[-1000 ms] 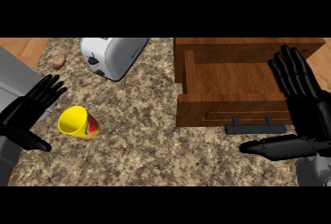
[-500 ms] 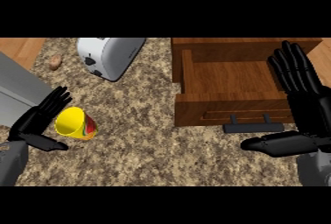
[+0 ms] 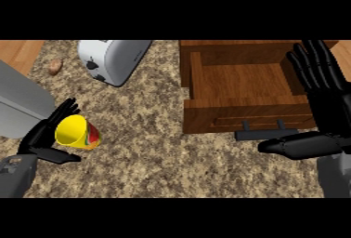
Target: Pick up the cup, place it into the drawer and close the drawer
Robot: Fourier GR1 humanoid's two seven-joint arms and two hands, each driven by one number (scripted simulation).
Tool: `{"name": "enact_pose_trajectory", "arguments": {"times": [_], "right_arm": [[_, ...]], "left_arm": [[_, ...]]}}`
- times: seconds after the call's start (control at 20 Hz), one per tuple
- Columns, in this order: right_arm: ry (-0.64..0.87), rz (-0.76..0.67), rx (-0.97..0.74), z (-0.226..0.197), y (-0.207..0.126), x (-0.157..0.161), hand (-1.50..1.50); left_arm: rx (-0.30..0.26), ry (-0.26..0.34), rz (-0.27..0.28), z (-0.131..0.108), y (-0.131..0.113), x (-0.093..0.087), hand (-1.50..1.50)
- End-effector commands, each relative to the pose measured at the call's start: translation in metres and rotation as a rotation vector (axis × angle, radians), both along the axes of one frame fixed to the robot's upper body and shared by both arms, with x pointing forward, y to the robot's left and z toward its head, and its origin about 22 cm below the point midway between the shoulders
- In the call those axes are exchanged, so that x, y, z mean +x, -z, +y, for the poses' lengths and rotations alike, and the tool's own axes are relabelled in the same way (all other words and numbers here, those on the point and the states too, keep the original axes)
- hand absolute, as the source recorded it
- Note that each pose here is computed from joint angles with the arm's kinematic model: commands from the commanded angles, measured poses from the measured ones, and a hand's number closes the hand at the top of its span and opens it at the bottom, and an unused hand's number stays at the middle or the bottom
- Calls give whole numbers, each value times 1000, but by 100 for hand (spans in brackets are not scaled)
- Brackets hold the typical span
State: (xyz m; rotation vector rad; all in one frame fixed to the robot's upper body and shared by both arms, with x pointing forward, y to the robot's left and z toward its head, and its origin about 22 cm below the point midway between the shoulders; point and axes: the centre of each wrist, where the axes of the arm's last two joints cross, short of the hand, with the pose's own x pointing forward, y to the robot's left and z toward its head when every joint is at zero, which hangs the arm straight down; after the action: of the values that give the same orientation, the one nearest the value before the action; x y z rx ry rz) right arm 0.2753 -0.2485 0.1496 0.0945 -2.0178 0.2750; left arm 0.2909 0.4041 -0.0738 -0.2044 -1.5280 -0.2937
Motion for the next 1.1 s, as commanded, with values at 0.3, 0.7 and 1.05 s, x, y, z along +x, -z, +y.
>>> {"name": "enact_pose_trajectory", "arguments": {"times": [0.3,0.7,1.05], "right_arm": [[-11,-14,-2,0,-6,1,-150],[-5,-1,-8,4,-3,1,-150],[-14,8,5,-5,0,5,-150]], "left_arm": [[-132,69,-83,-13,25,-16,-150],[-136,111,-100,-38,33,-7,-150],[-218,155,-89,-42,29,1,-150]]}}
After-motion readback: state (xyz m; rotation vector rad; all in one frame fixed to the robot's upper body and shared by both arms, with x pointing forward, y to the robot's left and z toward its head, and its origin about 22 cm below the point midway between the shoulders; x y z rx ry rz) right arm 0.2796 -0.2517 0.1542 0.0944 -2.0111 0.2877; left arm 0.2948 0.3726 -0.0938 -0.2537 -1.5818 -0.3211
